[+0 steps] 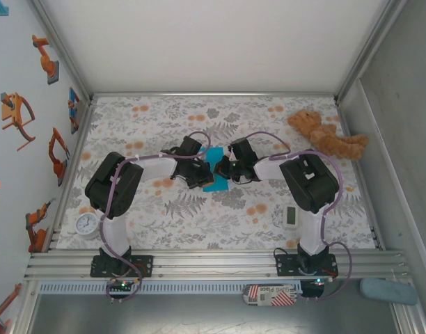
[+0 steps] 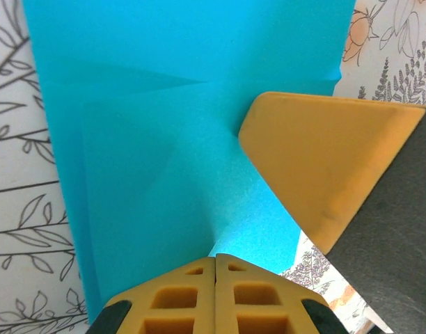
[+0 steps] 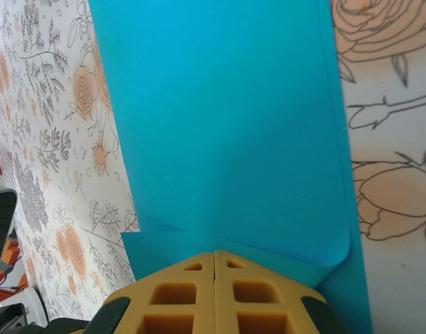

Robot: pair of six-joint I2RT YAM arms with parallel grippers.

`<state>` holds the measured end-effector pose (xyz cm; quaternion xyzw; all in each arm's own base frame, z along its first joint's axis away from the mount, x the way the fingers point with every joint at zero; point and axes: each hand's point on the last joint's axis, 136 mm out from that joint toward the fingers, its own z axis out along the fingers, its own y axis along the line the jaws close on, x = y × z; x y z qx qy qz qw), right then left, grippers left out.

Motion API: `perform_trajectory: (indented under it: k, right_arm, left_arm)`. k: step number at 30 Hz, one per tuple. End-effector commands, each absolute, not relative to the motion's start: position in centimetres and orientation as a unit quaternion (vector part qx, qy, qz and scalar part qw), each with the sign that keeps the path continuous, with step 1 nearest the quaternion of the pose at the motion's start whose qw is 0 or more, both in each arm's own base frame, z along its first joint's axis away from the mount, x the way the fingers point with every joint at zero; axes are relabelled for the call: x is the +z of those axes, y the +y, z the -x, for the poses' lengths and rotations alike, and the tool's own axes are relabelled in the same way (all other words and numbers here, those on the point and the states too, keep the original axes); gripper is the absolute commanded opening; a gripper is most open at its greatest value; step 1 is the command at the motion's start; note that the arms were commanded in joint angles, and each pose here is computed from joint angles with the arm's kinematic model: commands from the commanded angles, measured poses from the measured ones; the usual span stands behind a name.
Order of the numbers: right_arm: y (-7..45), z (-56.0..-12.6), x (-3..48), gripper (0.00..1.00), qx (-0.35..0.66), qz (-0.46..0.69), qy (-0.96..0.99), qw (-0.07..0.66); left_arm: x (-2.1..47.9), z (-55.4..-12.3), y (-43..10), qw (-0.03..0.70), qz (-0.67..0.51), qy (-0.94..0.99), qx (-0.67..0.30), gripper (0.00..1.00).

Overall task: Fold a paper plane with a square sheet of paper (pick it up from the middle)
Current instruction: Fold the triangle a second time at the center of the table.

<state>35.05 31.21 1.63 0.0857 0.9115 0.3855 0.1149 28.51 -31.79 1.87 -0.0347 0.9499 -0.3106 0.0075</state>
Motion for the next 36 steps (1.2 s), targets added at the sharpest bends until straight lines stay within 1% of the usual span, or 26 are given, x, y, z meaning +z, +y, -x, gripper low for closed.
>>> perform_trajectory:
  k: [1,17,26,33,36]
  right_arm:
    - [27.2,-31.9,-5.0,0.00,0.276,-0.136,0.950,0.053]
    - [27.1,-31.8,-5.3,0.00,0.270,-0.137,0.952,0.050]
    - [26.4,-31.1,-6.0,0.00,0.256,-0.131,0.957,0.039]
    - [26.3,-30.8,-6.1,0.00,0.255,-0.131,0.957,0.034]
    - [26.3,-30.7,-6.0,0.00,0.257,-0.130,0.957,0.034]
  left_arm:
    - [0.8,-27.9,-30.7,-0.001,0.034,0.956,-0.293,0.00]
    - [0.5,-27.3,-29.5,-0.009,0.040,0.955,-0.295,0.00]
    - [-0.3,-25.4,-28.1,-0.035,0.066,0.944,-0.322,0.00]
    - [-0.4,-23.1,-26.1,-0.045,0.084,0.946,-0.309,0.00]
    - [0.5,-22.9,-25.5,-0.036,0.085,0.947,-0.307,0.00]
